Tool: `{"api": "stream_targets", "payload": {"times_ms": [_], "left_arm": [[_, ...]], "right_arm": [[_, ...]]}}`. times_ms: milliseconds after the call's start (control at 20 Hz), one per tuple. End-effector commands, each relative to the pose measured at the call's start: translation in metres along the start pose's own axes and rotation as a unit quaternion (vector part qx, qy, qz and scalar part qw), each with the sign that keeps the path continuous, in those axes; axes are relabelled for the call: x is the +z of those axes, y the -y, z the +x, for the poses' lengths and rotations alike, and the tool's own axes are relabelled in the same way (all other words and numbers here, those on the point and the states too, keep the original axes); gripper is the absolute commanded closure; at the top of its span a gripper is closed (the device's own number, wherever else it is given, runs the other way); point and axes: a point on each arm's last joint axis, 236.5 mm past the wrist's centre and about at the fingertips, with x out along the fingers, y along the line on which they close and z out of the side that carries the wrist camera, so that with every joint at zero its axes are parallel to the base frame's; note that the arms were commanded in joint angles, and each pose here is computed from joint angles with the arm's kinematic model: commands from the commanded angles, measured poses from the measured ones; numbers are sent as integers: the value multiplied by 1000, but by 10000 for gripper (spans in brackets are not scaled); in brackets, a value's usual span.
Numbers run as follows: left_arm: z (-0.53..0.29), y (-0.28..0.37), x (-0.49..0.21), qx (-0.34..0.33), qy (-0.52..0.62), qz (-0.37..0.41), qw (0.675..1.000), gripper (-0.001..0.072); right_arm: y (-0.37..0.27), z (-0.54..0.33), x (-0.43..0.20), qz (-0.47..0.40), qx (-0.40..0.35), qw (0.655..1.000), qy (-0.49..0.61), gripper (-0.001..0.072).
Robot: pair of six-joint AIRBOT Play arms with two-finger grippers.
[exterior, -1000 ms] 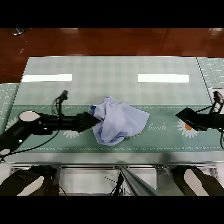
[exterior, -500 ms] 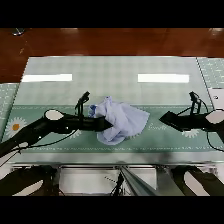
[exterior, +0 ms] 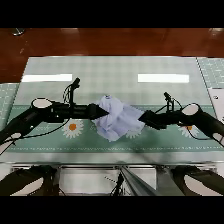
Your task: Fold the shirts.
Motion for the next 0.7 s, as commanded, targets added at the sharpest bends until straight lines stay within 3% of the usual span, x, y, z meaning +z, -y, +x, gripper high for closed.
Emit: {"api": "stream_targets", "payload": {"times_ms": [0,50,100,150,300,450,650], "left_arm": [[-3,2,1,-6,-1,-1,1000,682],[-3,2,1,-5,-1,-1,1000,682],[-3,2,1,-6,-1,-1,1000,682],[-3,2,1,-6,-1,0,1000,682],[-8,5,10,-10,7,1,1000,682],[-33,56,53,-41,26,59,997,684],[-105,147,147,101,106,218,965,685]], "right_arm": [[-22,24,9,-7,16,1000,-15,93],[-29,29,12,-12,19,1000,-20,171],[-36,32,15,-23,22,999,-22,382],[-47,32,19,-50,30,998,-21,698],[-85,5,46,-130,49,990,-8,690],[-150,-89,119,-217,43,970,103,691],[-272,-298,164,-351,27,877,327,692]]}}
